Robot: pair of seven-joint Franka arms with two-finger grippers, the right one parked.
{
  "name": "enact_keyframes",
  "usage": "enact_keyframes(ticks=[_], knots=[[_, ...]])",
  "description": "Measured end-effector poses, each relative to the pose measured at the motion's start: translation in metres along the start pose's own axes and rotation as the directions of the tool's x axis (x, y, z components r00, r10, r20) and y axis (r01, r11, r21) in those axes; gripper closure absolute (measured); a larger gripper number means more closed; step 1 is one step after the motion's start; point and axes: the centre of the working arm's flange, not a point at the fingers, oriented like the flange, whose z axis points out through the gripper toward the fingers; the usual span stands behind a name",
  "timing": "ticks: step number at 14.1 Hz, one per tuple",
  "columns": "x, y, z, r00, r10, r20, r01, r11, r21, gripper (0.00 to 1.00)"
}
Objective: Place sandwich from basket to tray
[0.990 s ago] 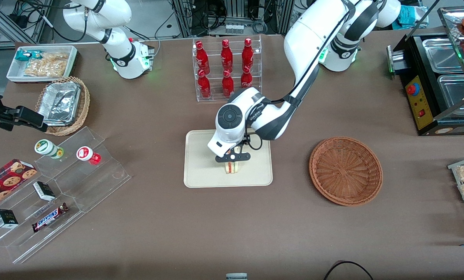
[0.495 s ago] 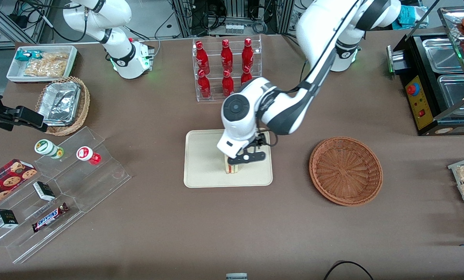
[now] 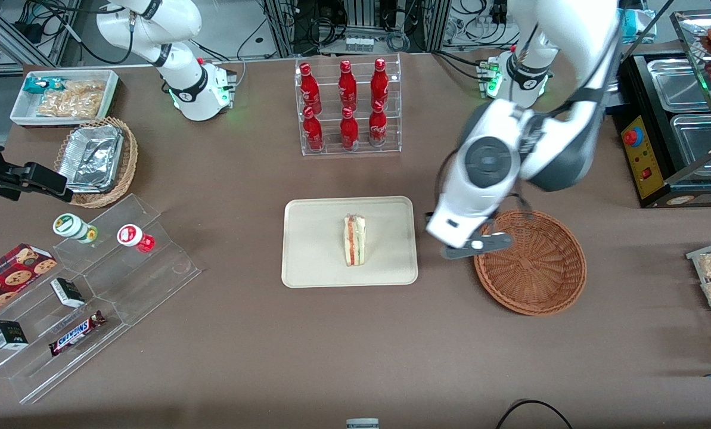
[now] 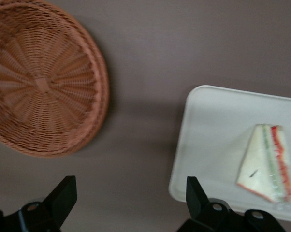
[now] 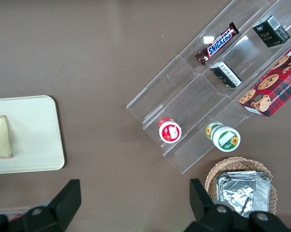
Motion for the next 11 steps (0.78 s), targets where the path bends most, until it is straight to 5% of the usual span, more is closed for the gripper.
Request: enact_keyframes(ticks=[6,11], knots=[[-0.004,-0.139,-0.047,0.989,0.108,0.105,-0.107,0.994,-0.01,0.0],[-0.021,-0.211,-0.099,0.978,0.19,0.089,-0.188,0.982,-0.03,0.0]])
